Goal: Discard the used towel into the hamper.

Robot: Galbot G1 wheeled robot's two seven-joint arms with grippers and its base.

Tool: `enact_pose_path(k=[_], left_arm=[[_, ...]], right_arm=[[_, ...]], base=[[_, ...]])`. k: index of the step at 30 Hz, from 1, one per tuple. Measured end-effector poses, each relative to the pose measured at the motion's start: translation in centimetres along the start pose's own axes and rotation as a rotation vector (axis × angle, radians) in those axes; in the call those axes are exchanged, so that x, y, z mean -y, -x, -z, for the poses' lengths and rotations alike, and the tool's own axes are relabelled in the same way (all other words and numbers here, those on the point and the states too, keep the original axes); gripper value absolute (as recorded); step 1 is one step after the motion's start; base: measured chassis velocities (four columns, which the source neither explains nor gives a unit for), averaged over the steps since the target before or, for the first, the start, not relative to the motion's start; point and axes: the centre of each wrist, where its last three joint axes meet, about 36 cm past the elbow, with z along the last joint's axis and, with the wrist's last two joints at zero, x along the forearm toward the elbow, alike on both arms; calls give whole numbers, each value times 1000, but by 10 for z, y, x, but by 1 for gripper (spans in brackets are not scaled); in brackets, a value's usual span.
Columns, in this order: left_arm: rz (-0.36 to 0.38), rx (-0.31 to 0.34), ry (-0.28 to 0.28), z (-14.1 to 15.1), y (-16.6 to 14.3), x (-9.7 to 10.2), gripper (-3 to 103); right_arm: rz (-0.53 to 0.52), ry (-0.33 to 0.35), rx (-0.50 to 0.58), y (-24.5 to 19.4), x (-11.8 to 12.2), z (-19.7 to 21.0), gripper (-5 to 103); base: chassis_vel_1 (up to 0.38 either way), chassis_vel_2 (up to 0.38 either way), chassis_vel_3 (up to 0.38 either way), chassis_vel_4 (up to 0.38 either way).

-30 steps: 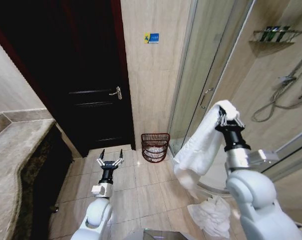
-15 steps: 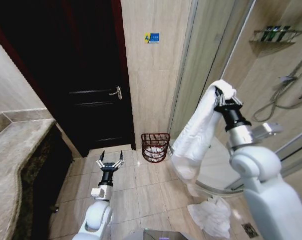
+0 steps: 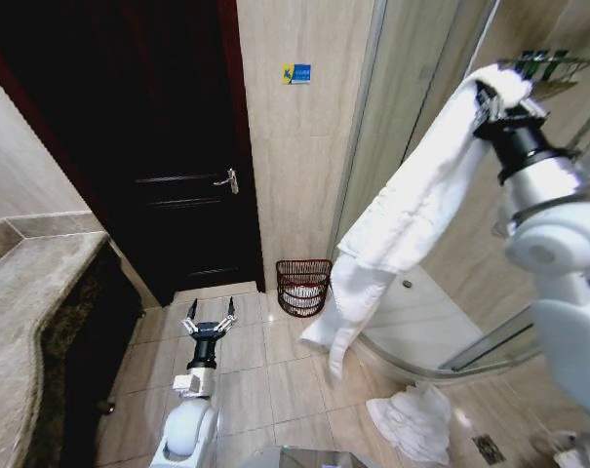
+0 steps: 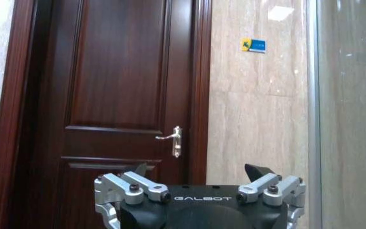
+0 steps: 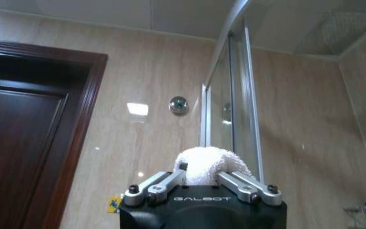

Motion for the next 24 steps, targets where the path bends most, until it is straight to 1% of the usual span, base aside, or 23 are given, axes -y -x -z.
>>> enact_pose_path(k=[3,7,10,12,13,14,19,20,23,24], left_arm=[[4,4,5,0,0,-2,100],[9,8,8,2,-1,-4,100],[13,13,14,4,-1,-7,100],[16,19,19,6,0,-9,100],[20,23,21,7,1,-10,100],[20,23,21,7,1,-10,100],[42,29,26,9,-1,-16,100],[42,29,26,9,-1,-16,100],[51,33,23,8,-2,-16,100],[51,33,23,8,-2,-16,100]], right_arm=[[-5,4,6,9,-1,4,3],[-9,18,18,27,-11,9,3],[-7,63,10,57,-33,7,3],[-15,87,4,74,-44,4,3],[-27,107,0,89,-53,3,3],[-27,107,0,89,-53,3,3],[-73,157,10,142,-84,16,3],[-73,157,10,142,-84,16,3],[-89,211,12,170,-98,31,3],[-89,211,12,170,-98,31,3]], base=[[0,0,0,0],[0,0,0,0],[0,0,0,0],[0,0,0,0],[0,0,0,0],[0,0,0,0],[0,0,0,0],[0,0,0,0],[0,0,0,0],[0,0,0,0]])
